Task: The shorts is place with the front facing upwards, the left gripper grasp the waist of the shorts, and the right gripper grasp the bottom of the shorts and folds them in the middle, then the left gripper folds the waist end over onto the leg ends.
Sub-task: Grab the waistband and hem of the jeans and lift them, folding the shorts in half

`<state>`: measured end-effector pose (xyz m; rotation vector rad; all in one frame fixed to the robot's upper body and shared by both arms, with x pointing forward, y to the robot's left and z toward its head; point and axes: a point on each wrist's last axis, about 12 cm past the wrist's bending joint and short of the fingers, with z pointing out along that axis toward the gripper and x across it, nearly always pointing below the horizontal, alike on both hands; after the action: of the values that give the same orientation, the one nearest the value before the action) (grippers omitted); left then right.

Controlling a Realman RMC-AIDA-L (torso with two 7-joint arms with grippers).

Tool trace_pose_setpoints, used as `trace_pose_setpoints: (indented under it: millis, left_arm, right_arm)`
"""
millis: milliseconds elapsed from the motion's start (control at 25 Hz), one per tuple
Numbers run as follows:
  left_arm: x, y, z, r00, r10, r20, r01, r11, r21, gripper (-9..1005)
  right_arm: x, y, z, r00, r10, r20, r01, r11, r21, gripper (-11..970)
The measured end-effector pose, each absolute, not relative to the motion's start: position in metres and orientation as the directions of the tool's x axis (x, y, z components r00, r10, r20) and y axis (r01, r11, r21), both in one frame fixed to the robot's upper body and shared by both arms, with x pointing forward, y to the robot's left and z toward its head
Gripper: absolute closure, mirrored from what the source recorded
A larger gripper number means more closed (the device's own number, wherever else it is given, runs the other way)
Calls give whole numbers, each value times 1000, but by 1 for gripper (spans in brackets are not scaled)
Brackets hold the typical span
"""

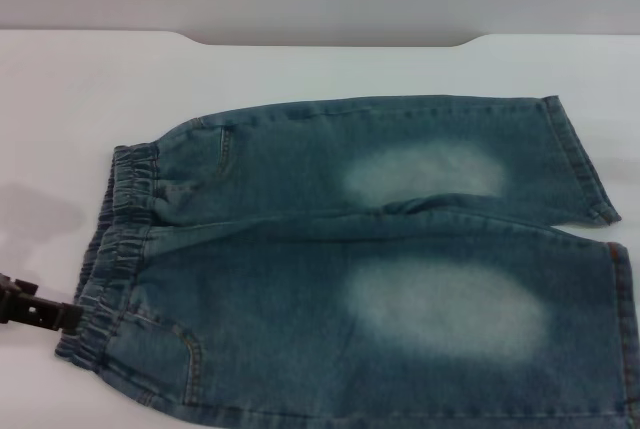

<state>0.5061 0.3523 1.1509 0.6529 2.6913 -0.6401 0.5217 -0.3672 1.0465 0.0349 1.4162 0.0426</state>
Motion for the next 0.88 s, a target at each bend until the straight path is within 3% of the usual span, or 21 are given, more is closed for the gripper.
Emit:
trace_pose_setpoints:
  millis: [880]
  left_arm:
    - [505,348,1125,-866,361,-346,482,787,-386,179]
  right_arm:
    - [521,-368,1047,155,37,-987,-5,999,37,632]
